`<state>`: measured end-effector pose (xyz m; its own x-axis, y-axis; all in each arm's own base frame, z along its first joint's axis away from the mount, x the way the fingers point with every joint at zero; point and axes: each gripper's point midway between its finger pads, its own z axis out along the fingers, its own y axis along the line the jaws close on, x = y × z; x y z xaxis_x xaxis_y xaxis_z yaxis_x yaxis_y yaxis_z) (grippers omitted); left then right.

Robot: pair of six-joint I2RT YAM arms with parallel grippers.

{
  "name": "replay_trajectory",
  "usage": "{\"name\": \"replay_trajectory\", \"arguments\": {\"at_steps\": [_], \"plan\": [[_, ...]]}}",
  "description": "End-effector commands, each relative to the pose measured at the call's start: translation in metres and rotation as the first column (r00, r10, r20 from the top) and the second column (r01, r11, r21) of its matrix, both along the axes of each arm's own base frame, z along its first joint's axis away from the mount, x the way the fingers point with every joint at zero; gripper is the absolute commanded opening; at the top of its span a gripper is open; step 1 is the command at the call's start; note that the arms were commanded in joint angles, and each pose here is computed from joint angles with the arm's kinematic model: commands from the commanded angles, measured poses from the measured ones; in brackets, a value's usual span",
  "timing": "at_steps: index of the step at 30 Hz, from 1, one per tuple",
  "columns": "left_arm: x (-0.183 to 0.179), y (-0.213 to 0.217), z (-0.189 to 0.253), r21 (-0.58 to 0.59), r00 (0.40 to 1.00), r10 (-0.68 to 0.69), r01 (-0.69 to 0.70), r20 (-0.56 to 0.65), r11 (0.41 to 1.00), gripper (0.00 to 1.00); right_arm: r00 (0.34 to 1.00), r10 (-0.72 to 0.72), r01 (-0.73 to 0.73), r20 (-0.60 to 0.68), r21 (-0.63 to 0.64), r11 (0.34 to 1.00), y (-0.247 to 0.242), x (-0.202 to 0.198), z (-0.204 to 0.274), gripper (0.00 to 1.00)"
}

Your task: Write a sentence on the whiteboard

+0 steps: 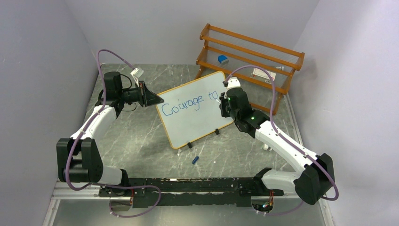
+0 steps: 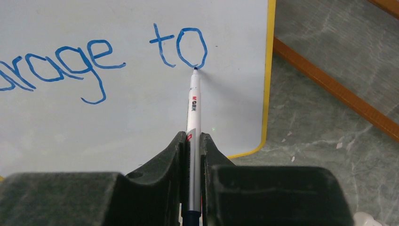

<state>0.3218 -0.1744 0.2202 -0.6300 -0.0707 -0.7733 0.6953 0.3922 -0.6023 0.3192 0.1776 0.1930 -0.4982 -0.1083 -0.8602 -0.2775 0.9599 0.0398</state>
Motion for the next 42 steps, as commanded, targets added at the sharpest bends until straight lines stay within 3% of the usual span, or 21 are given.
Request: {"name": "replay_trajectory", "arguments": {"at_steps": [1, 19, 34, 42], "plan": [[-0.003, -0.005, -0.020, 0.038, 0.999, -0.001, 0.002, -0.046, 0.999, 0.05, 1.000, 0.017, -0.017, 0.022, 0.043, 0.999, 0.006, 0.001, 0.012, 0.00], [-0.003, -0.005, -0.020, 0.039, 0.999, 0.001, 0.001, -0.047, 0.999, 0.05, 0.998, 0.012, -0.017, 0.065, 0.074, 0.997, 0.006, 0.003, 0.027, 0.00], [-0.002, -0.004, -0.022, 0.049, 0.999, 0.012, -0.009, -0.048, 0.999, 0.05, 0.990, 0.106, -0.115, 0.093, 0.092, 0.989, 0.013, -0.034, 0.033, 0.00], [-0.002, -0.004, -0.021, 0.049, 0.999, 0.017, -0.015, -0.045, 0.999, 0.05, 0.986, 0.135, -0.140, 0.101, 0.039, 0.989, 0.035, -0.063, 0.025, 0.00]]}}
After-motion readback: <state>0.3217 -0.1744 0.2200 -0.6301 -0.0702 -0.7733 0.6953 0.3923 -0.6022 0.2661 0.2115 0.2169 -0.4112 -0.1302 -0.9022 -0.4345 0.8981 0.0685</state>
